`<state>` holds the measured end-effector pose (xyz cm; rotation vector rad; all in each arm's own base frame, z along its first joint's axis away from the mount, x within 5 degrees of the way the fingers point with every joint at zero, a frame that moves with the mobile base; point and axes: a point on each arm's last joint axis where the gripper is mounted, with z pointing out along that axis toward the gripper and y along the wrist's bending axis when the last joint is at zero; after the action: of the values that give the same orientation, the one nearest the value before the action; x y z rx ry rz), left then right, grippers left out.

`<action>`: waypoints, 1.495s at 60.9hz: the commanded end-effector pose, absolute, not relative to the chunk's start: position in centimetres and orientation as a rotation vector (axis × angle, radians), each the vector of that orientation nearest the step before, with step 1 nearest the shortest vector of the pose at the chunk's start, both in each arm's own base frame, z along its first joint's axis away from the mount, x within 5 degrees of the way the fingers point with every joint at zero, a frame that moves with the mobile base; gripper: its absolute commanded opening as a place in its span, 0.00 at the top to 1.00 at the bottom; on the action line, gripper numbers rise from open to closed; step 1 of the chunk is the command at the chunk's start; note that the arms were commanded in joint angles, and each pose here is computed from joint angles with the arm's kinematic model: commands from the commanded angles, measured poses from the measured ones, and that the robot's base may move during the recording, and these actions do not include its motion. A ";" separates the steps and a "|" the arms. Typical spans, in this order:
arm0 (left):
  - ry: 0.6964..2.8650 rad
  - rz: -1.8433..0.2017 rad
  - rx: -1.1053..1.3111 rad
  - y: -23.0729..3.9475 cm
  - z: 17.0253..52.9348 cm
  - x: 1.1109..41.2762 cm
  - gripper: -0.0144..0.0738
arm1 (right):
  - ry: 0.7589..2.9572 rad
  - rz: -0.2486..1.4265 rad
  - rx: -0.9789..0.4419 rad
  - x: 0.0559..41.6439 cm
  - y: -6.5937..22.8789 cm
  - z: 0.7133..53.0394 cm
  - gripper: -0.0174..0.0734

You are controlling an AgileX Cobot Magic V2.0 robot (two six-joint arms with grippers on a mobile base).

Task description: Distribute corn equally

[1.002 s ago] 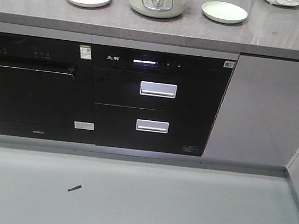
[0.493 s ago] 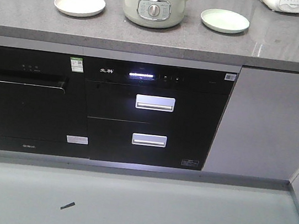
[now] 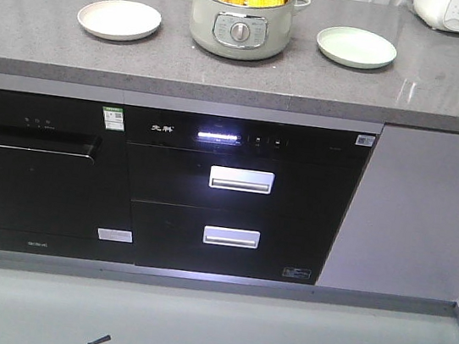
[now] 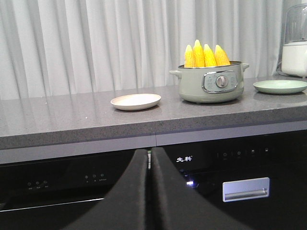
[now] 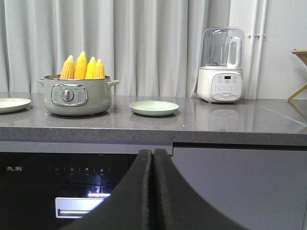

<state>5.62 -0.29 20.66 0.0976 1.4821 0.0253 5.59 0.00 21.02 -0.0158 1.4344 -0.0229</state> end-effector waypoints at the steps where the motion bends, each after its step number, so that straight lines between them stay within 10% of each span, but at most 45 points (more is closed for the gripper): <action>1: 1.406 0.004 0.095 -0.4 21.0 5.5 0.84 | 1.365 -0.033 -0.029 5.5 0.0 21.3 0.82; 91: 1.406 0.004 0.095 -0.4 21.0 5.5 0.84 | 1.365 -0.033 -0.029 5.5 0.0 21.3 0.82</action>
<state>5.62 -0.29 20.66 0.0976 1.4821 0.0253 5.59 0.00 21.02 -0.0158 1.4344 -0.0229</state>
